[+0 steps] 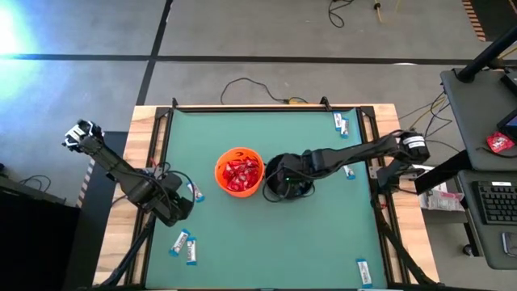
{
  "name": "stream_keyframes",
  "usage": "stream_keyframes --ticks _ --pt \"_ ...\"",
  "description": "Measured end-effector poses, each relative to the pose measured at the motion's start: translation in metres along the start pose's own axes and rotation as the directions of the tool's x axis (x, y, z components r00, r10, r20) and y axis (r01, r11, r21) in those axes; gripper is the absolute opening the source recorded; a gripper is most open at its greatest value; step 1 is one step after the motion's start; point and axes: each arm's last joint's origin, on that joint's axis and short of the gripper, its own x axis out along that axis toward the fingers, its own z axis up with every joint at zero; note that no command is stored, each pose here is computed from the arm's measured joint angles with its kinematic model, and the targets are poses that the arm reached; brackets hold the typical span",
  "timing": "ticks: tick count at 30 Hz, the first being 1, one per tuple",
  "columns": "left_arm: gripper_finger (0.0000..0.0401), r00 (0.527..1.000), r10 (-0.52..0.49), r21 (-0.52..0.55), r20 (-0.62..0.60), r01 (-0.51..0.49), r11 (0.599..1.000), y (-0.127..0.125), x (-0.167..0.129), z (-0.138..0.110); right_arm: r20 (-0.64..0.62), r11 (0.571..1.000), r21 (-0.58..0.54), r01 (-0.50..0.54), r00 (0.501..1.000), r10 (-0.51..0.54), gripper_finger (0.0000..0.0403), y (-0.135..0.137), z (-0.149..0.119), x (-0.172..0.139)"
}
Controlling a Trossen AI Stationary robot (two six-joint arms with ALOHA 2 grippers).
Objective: Sort candy by brand, put in halloween buckets
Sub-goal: Put the white chocolate into the black bucket, then move the white chocolates to the bottom right of the table
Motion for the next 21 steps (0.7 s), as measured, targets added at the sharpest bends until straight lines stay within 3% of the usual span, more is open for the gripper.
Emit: stream_keyframes --ticks 8,15,21 --pt "0.0295 1.000 -0.014 -0.013 -0.004 0.014 1.000 -0.001 0.003 -0.001 -0.002 0.999 0.040 0.019 1.000 -0.019 0.0193 -0.004 -0.001 -0.007" --pt "0.0295 0.999 -0.011 -0.016 -0.030 0.011 1.000 -0.001 0.002 -0.001 0.099 0.990 0.141 0.000 0.995 -0.015 0.0243 -0.025 0.000 -0.076" --pt "0.0295 0.999 -0.011 -0.036 -0.030 0.010 0.999 -0.001 0.003 0.001 0.239 0.940 0.333 -0.076 0.971 -0.007 0.0267 -0.060 -0.004 -0.125"
